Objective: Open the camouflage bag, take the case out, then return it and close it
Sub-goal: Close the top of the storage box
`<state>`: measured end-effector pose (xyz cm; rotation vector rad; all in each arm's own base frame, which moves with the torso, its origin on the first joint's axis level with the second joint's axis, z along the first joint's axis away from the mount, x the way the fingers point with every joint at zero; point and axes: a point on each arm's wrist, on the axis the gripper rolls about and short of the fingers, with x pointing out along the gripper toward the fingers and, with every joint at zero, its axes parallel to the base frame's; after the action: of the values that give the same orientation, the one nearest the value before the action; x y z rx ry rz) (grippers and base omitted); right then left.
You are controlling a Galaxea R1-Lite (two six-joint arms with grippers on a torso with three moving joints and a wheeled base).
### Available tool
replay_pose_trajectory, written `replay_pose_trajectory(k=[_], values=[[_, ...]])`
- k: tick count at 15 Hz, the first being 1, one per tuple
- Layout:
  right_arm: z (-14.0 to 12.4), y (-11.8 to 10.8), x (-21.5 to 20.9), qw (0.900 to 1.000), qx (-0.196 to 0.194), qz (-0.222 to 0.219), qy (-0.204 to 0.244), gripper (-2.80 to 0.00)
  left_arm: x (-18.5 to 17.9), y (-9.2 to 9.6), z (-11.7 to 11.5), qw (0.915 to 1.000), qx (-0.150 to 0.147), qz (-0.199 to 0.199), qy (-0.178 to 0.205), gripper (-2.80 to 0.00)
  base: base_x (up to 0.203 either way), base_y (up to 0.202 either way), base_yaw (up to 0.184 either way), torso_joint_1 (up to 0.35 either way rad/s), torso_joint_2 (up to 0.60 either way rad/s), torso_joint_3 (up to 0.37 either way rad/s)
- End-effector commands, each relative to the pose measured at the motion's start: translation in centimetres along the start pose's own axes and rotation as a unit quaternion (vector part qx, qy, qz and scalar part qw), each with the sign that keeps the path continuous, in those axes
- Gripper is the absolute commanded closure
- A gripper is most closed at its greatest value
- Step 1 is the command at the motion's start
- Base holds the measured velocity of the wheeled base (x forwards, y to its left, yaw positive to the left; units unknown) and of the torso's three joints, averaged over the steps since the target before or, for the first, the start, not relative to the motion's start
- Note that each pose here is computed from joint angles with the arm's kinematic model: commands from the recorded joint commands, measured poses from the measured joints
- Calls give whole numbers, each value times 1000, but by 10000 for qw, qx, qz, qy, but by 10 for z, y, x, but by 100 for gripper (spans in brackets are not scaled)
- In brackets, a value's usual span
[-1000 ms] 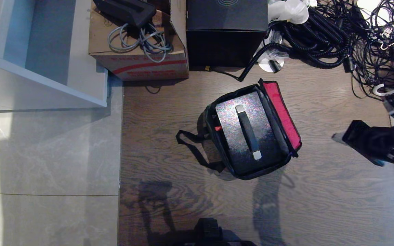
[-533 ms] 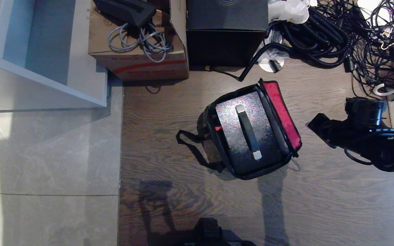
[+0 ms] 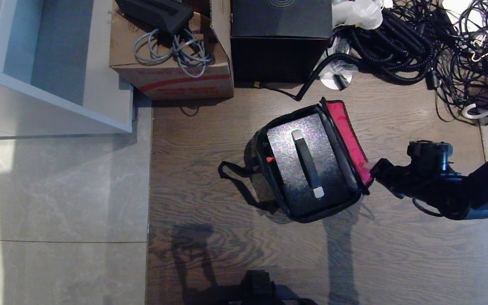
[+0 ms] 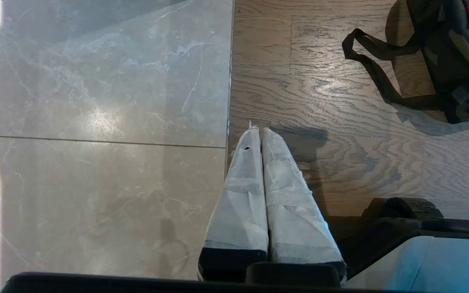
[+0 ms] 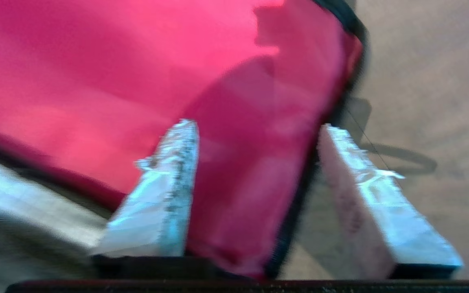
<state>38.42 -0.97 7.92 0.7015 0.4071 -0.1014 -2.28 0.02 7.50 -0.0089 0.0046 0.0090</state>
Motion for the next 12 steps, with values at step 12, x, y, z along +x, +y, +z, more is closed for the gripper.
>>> replay_pose_trajectory(k=[12], values=[[-11, -38, 50, 9561, 2908, -314, -197, -280, 0, 0, 0, 10000, -1, 1, 0, 0, 0, 0, 0, 0, 0, 0]])
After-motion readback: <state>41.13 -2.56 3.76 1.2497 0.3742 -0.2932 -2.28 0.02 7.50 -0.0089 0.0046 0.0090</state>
